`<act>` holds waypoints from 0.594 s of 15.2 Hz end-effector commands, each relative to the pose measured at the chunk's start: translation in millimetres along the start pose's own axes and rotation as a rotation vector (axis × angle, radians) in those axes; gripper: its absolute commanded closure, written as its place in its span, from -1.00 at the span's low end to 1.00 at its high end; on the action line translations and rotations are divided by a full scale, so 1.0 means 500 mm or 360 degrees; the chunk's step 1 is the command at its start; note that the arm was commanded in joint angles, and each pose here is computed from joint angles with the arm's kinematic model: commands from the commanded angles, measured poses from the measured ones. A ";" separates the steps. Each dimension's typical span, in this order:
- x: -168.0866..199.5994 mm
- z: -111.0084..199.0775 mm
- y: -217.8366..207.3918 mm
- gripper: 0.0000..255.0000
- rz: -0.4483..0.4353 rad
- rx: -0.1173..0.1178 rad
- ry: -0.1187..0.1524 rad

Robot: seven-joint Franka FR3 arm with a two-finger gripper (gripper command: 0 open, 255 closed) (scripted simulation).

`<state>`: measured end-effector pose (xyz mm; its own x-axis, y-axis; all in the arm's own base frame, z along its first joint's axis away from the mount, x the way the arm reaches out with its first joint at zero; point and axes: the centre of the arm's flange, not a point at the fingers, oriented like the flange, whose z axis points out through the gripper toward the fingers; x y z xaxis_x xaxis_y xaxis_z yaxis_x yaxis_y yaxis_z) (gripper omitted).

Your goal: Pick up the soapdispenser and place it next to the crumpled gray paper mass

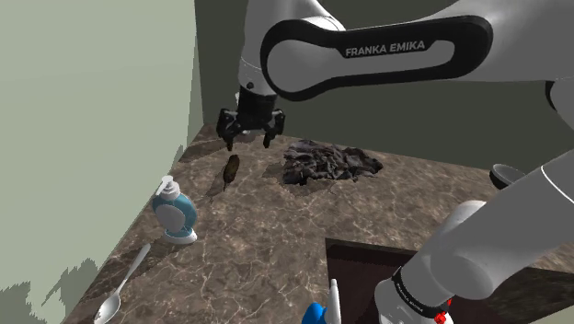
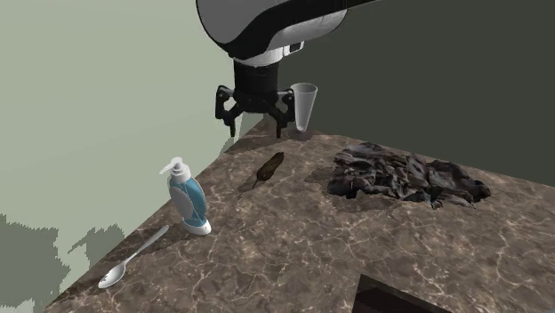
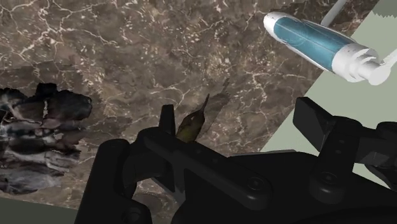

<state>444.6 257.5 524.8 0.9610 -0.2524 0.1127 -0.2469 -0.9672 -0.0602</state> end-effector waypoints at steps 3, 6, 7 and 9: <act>0.015 0.044 -0.104 -1.00 0.0004 0.0000 -0.0019; 0.021 0.077 -0.177 -1.00 0.0006 -0.0001 -0.0032; 0.023 0.088 -0.201 -1.00 0.0006 -0.0002 -0.0037; 0.028 0.109 -0.249 -1.00 0.0007 -0.0003 -0.0046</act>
<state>493.1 364.0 483.9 0.9633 -0.2539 0.0867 -0.2494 -0.9666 -0.0588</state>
